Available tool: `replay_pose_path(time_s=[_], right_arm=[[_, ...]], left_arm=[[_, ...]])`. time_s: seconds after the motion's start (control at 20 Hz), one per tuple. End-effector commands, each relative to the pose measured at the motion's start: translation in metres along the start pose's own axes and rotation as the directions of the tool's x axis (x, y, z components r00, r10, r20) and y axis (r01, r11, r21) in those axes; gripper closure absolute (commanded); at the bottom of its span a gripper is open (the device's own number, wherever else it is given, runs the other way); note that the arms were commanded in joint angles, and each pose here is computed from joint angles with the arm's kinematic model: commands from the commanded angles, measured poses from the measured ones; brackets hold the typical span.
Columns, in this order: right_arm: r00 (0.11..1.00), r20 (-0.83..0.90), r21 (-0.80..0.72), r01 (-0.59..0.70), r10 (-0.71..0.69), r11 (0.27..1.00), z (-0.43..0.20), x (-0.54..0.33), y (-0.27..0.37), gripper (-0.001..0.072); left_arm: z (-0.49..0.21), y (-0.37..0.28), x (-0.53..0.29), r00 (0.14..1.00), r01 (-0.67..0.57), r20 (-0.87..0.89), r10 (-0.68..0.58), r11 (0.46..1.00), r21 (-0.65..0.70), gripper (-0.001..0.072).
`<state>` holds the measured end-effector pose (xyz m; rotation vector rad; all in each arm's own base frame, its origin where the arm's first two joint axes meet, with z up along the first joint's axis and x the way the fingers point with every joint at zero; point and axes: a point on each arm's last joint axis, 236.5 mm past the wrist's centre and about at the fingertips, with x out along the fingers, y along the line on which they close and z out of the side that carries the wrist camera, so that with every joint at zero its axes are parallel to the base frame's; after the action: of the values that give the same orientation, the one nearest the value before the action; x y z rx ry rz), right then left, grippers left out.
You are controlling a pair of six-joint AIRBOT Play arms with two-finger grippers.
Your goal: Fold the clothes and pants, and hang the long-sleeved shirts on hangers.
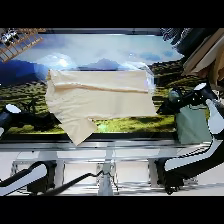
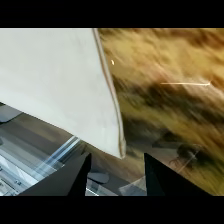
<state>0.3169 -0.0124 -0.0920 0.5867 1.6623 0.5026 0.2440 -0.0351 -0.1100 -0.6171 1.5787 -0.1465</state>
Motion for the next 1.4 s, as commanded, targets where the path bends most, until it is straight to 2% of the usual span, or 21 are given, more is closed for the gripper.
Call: replay_pose_path(time_s=[0.0,0.15,0.25,0.35,0.4,0.45,0.5,0.55,0.75,0.85,1.0,1.2,1.35], right_arm=[[1.000,0.000,-0.019,0.006,-0.006,1.000,0.000,0.001,-0.002,0.0330],[1.000,-0.017,-0.014,-0.004,0.003,1.000,-0.008,0.010,-0.004,0.0330],[1.000,-0.014,-0.014,-0.004,0.004,1.000,-0.010,0.016,-0.007,0.0332],[1.000,0.027,-0.017,-0.015,0.016,1.000,0.000,0.017,-0.005,0.0437],[0.998,0.059,-0.014,-0.028,0.029,1.000,0.007,0.016,-0.001,0.0468],[0.995,0.087,-0.015,-0.040,0.041,0.999,0.014,0.015,0.002,0.0562],[0.993,0.104,-0.013,-0.053,0.054,0.999,0.018,0.015,0.005,0.0573],[0.992,0.106,-0.023,-0.061,0.063,0.998,0.018,0.014,0.007,0.0684],[0.990,0.056,-0.095,-0.121,0.127,0.988,0.004,0.008,0.027,0.0693],[0.987,0.064,-0.142,-0.137,0.147,0.980,0.000,-0.002,0.042,0.0694],[0.984,0.134,-0.217,-0.086,0.117,0.972,0.002,-0.034,0.065,0.0696],[0.922,0.386,-0.235,0.065,0.032,0.970,0.048,-0.105,0.097,0.0697],[0.842,0.540,-0.240,0.159,-0.005,0.958,0.108,-0.123,0.121,0.0697]], left_arm=[[-0.007,-0.004,0.014,0.999,-0.026,-0.031,0.027,0.999,0.043,0.0227],[-0.011,-0.016,0.028,0.999,-0.009,-0.046,0.011,0.998,0.056,0.0230],[-0.010,-0.022,0.030,0.999,0.002,-0.044,0.001,0.998,0.061,0.0295],[-0.010,-0.021,0.030,0.999,0.002,-0.044,0.001,0.998,0.059,0.0601],[-0.010,-0.021,0.029,0.999,0.002,-0.042,0.000,0.998,0.057,0.0702],[-0.010,-0.021,0.029,0.999,0.002,-0.042,0.001,0.998,0.057,0.0701],[-0.010,-0.021,0.029,0.999,0.002,-0.042,0.000,0.998,0.058,0.0701],[-0.009,-0.021,0.029,0.999,0.003,-0.041,-0.001,0.998,0.065,0.0701],[0.000,-0.030,0.009,0.998,0.044,-0.046,-0.040,0.995,0.088,0.0701],[0.008,-0.051,-0.014,0.990,0.137,-0.043,-0.133,0.985,0.108,0.0701],[0.026,-0.086,-0.060,0.950,0.309,-0.007,-0.311,0.942,0.128,0.0701],[0.090,-0.116,-0.133,0.821,0.509,0.234,-0.521,0.853,0.113,0.0703],[0.148,-0.110,-0.155,0.741,0.536,0.427,-0.518,0.840,0.089,0.0703]])
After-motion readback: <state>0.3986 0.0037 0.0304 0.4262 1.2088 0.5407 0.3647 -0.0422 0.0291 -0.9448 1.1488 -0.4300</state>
